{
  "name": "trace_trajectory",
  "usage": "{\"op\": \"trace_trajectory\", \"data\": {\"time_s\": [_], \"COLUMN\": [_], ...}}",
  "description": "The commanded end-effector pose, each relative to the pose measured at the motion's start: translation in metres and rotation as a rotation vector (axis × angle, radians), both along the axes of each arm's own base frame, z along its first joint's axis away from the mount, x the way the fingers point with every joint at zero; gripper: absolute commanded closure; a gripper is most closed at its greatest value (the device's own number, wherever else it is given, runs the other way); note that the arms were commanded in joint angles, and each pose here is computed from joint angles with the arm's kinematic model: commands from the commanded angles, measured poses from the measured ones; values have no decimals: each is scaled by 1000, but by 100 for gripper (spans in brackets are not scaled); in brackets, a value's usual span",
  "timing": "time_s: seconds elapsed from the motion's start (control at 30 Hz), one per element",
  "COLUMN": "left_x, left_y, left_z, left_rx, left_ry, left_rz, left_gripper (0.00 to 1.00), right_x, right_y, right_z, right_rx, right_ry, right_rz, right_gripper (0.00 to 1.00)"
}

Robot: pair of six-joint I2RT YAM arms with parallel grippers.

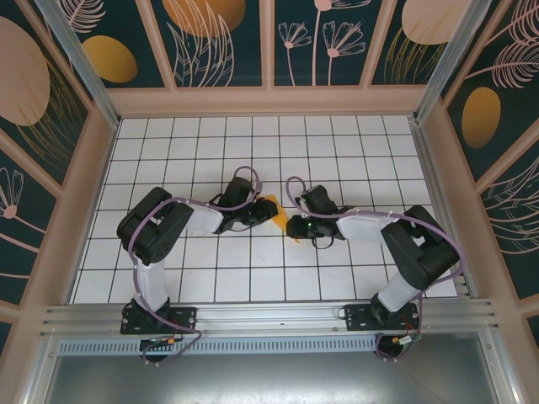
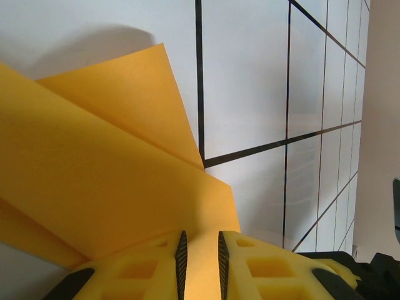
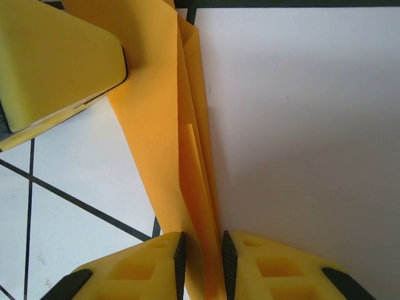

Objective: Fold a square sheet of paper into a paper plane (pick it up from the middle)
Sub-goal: Fold the wing for the fifth time at the center of the table.

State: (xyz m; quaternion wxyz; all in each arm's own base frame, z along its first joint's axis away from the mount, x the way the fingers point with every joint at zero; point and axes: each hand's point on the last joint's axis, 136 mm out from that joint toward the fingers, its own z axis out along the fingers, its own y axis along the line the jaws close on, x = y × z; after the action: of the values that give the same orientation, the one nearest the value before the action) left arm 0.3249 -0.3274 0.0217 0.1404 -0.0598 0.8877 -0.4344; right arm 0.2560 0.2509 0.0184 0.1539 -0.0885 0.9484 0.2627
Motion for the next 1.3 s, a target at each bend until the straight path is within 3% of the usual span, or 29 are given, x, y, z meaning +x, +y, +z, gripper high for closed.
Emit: {"op": "trace_trajectory", "data": {"time_s": [0.0, 0.37, 0.73, 1.03, 1.27], "left_x": [-25, -24, -24, -25, -25], "left_y": [28, 29, 30, 32, 36], "left_z": [-69, -70, -72, -76, -79], "left_rx": [195, 201, 213, 231, 262], "left_ry": [129, 130, 131, 135, 136], "left_rz": [15, 15, 17, 11, 8], "left_gripper": [76, 76, 76, 77, 78], "right_x": [-18, -30, -24, -22, -5], "right_y": [0, -2, 4, 1, -11], "right_z": [-19, -25, -13, 0, 37], "right_rx": [-38, -51, -27, 36, 163], "right_ry": [70, 87, 47, 38, -9], "right_rz": [31, 12, 6, -39, -80], "right_gripper": [77, 81, 93, 90, 74]}}
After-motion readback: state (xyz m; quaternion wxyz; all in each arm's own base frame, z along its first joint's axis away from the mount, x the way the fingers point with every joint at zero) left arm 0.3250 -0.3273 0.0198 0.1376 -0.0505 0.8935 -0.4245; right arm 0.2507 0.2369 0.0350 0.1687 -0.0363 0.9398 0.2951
